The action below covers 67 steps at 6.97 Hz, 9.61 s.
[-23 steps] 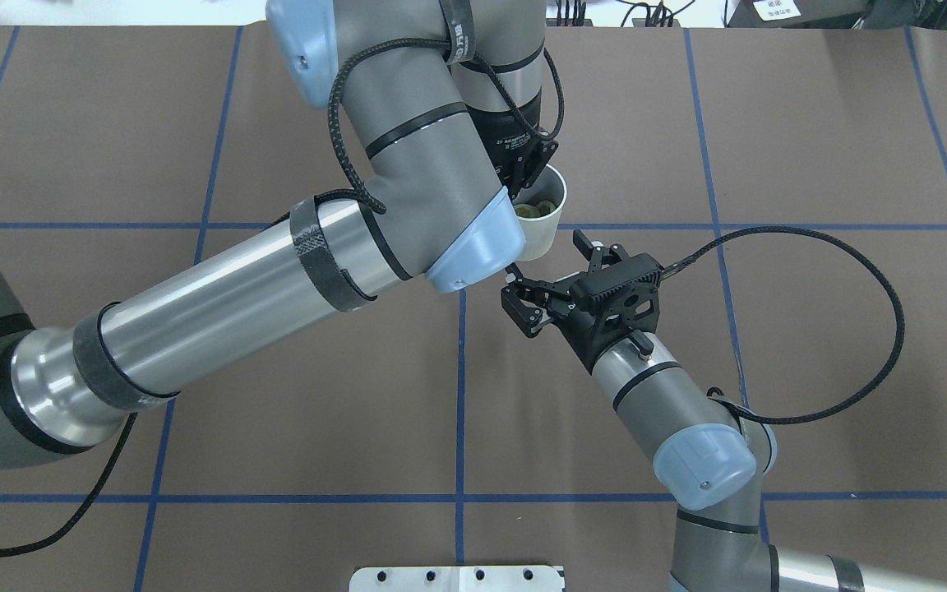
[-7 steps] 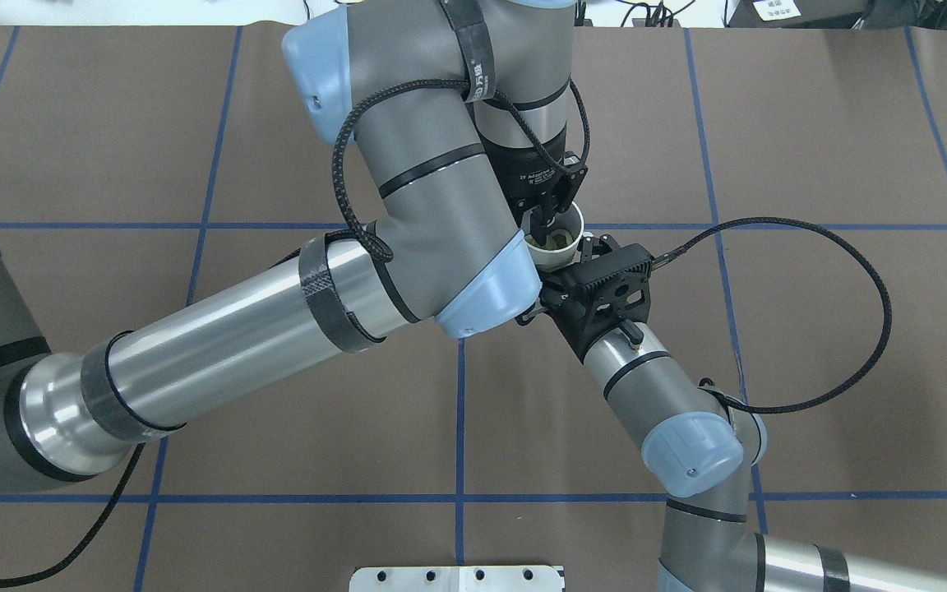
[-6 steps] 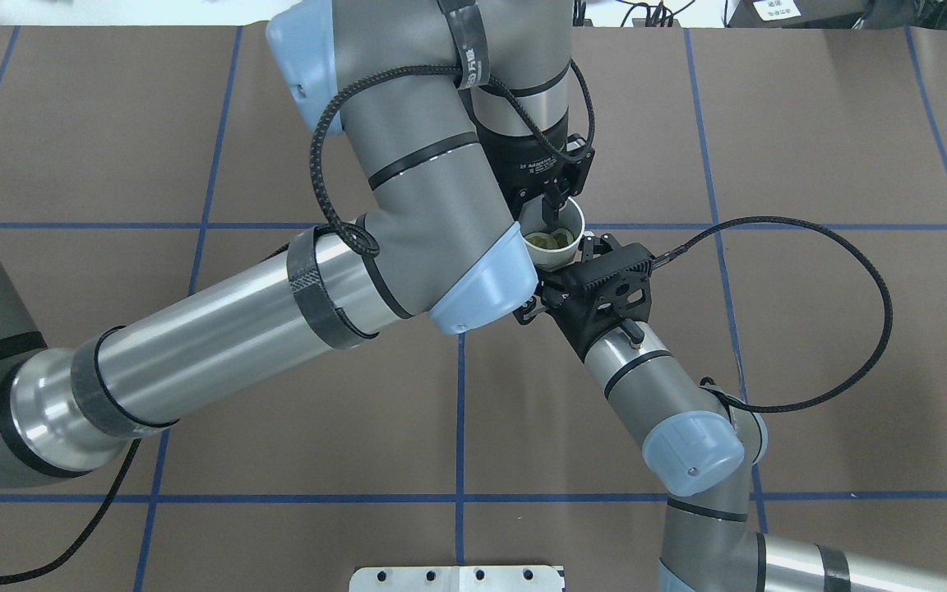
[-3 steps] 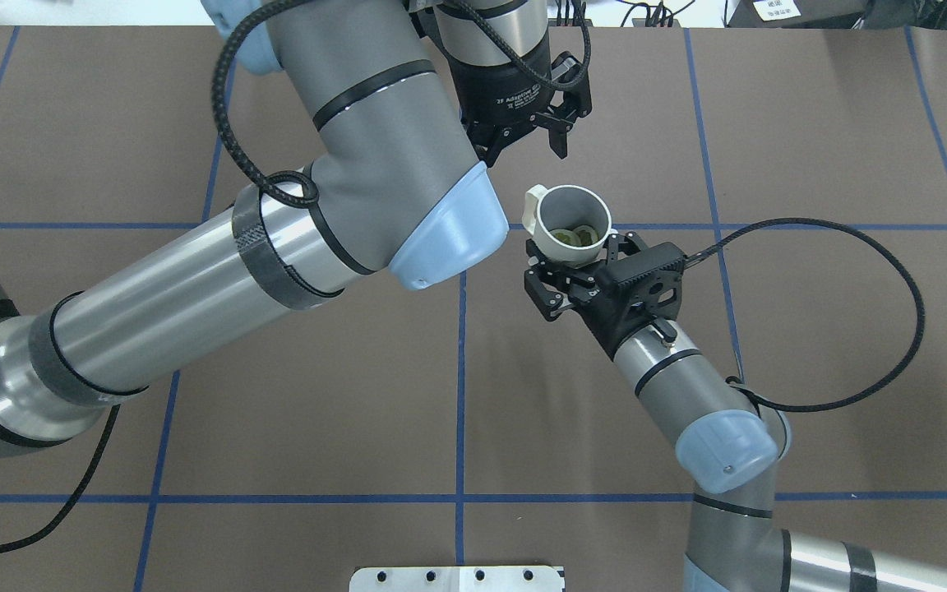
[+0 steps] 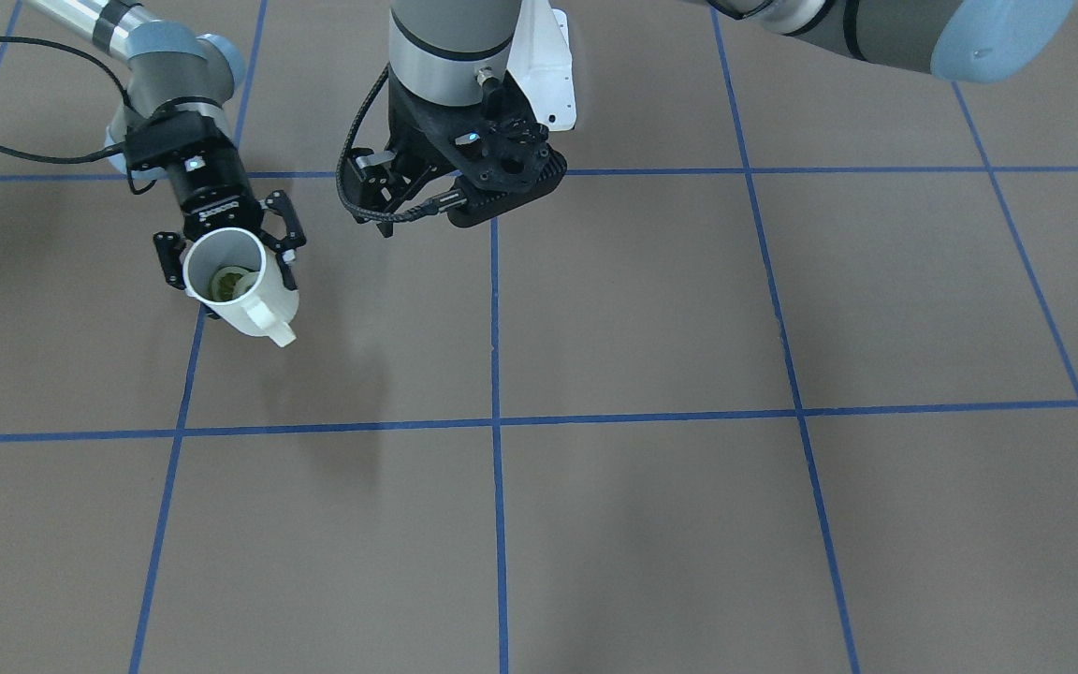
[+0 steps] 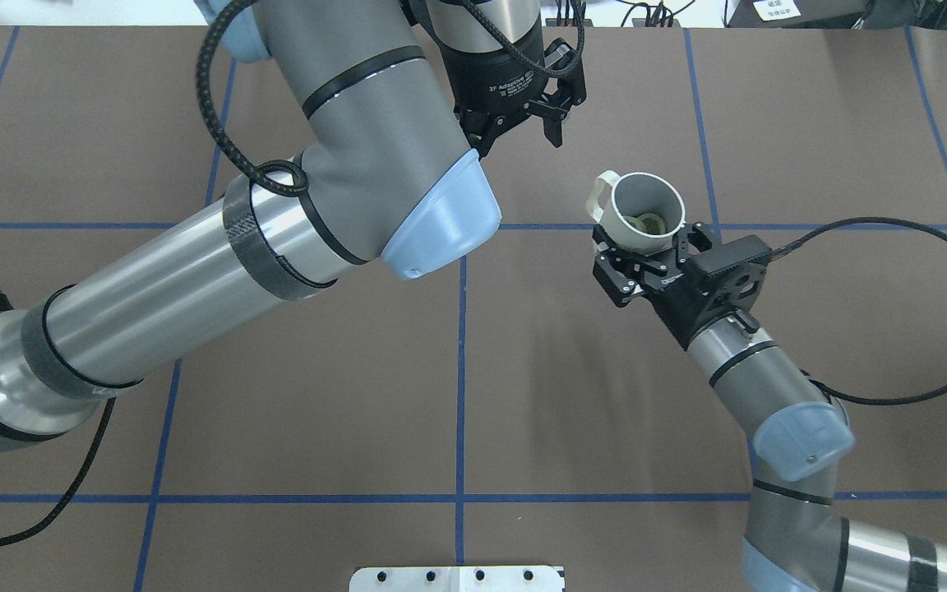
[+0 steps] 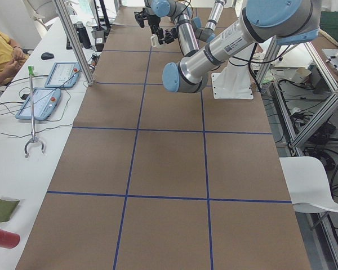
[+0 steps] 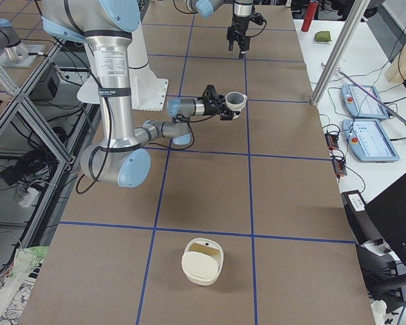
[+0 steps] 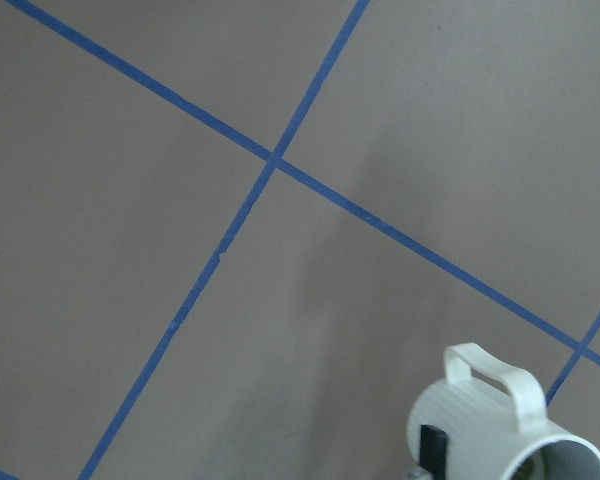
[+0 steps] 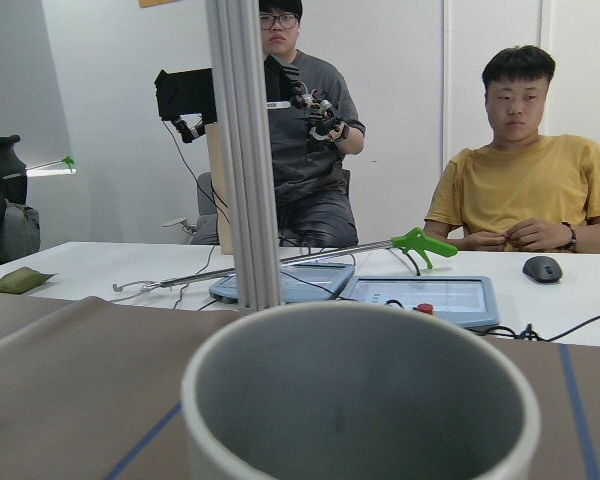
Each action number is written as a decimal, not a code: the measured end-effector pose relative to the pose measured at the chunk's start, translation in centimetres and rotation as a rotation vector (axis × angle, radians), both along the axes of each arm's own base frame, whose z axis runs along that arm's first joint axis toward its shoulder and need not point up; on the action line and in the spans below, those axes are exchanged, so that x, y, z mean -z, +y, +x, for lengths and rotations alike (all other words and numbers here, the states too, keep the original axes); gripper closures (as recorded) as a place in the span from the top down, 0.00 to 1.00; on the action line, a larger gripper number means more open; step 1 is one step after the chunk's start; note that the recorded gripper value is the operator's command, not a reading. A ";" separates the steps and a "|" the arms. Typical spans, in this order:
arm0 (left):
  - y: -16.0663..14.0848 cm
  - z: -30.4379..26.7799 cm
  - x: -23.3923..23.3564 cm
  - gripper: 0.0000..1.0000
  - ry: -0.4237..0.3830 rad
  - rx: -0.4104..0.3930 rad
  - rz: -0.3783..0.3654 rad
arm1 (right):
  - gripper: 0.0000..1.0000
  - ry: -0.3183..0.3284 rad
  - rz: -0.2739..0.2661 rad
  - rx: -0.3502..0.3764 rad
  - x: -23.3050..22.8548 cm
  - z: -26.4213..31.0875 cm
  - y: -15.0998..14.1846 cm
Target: Left arm hands cup to right arm to dump lemon
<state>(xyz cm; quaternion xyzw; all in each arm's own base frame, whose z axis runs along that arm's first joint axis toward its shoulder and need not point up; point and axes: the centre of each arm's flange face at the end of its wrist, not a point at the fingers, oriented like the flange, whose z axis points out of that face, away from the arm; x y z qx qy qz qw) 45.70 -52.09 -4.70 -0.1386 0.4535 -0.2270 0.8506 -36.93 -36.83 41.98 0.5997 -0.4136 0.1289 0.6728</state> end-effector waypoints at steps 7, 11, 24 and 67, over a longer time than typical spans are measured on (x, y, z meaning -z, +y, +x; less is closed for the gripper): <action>0.2 0.4 -0.2 1.00 -0.006 0.007 -0.017 | 0.18 -0.163 -0.284 0.059 -13.4 20.4 -5.2; 0.2 0.8 -0.4 1.00 -0.010 0.007 -0.023 | 0.17 -0.359 -0.422 0.045 -22.3 32.6 1.6; 0.7 0.6 0.5 1.00 0.000 0.013 -0.022 | 0.22 -1.461 -0.816 -0.055 -32.6 40.9 9.1; -2.5 5.7 -0.4 0.66 -0.197 -0.068 0.068 | 0.30 0.003 -0.035 0.024 15.2 -15.6 -2.7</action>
